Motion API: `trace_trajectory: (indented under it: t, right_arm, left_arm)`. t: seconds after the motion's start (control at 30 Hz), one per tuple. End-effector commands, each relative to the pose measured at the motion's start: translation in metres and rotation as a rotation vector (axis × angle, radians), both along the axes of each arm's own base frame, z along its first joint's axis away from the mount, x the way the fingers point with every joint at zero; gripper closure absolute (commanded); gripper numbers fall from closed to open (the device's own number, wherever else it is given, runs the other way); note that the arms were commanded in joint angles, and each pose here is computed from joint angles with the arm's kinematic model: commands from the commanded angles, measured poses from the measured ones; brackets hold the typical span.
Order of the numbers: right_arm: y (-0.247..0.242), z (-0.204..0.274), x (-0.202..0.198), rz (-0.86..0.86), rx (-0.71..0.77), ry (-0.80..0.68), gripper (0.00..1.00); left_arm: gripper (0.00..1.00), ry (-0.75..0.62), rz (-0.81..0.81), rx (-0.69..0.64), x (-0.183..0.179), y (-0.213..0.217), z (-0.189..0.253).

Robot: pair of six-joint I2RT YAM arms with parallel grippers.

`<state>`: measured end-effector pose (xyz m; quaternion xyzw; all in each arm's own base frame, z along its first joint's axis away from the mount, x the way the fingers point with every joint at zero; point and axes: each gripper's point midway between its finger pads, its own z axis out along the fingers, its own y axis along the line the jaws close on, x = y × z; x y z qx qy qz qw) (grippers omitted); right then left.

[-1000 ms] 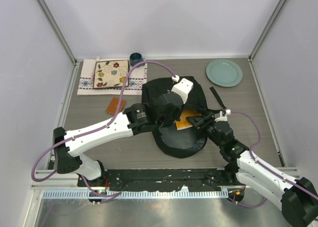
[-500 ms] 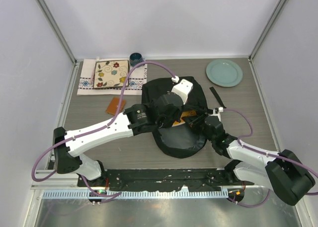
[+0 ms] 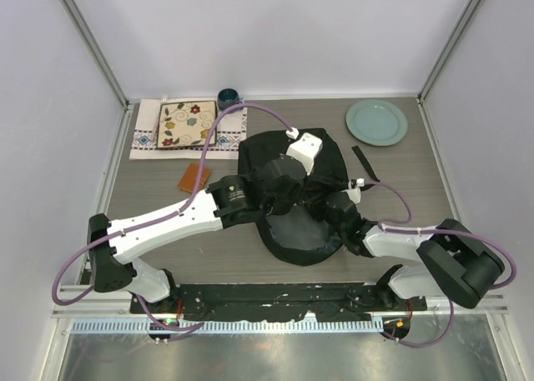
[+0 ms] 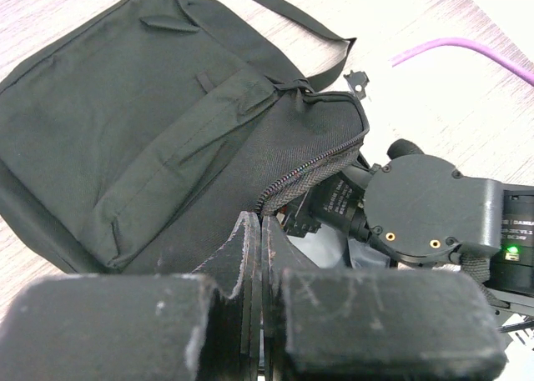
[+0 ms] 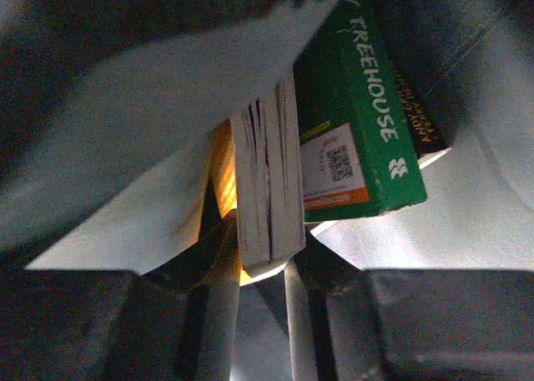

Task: Pack the student bag
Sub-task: Place the book in the student bag.

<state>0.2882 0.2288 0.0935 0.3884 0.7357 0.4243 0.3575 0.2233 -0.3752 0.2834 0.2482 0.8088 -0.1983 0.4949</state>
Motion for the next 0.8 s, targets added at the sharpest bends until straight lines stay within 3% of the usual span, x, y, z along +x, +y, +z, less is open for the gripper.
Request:
trace_trajectory:
  t: [0.0, 0.1, 0.23, 0.5, 0.67, 0.7, 0.77]
  right_arm:
    - [0.002, 0.017, 0.017, -0.053, 0.038, -0.079, 0.67]
    - [0.008, 0.012, 0.012, -0.009, 0.028, -0.073, 0.59]
    - [0.003, 0.008, -0.003, 0.036, 0.009, -0.069, 0.39]
    - [-0.018, 0.017, -0.033, 0.075, -0.066, -0.053, 0.34]
    - [-0.024, 0.006, -0.05, 0.1, -0.055, -0.017, 0.39]
    - [-0.024, 0.008, -0.05, 0.097, -0.038, -0.021, 0.5]
    - [-0.022, 0.009, -0.049, 0.098, -0.036, -0.02, 0.61]
  left_arm:
    - [1.0, -0.034, -0.006, -0.12, -0.002, -0.007, 0.034]
    - [1.0, -0.042, 0.006, -0.113, -0.001, -0.001, 0.032]
    - [1.0, -0.048, 0.017, -0.111, -0.002, 0.006, 0.031]
    - [1.0, -0.044, 0.019, -0.105, -0.002, 0.007, 0.023]
    - [1.0, -0.046, 0.017, -0.102, -0.001, 0.006, 0.021]
    - [1.0, -0.046, 0.018, -0.104, -0.002, 0.006, 0.021]
    - [1.0, -0.043, 0.015, -0.108, -0.002, 0.006, 0.021]
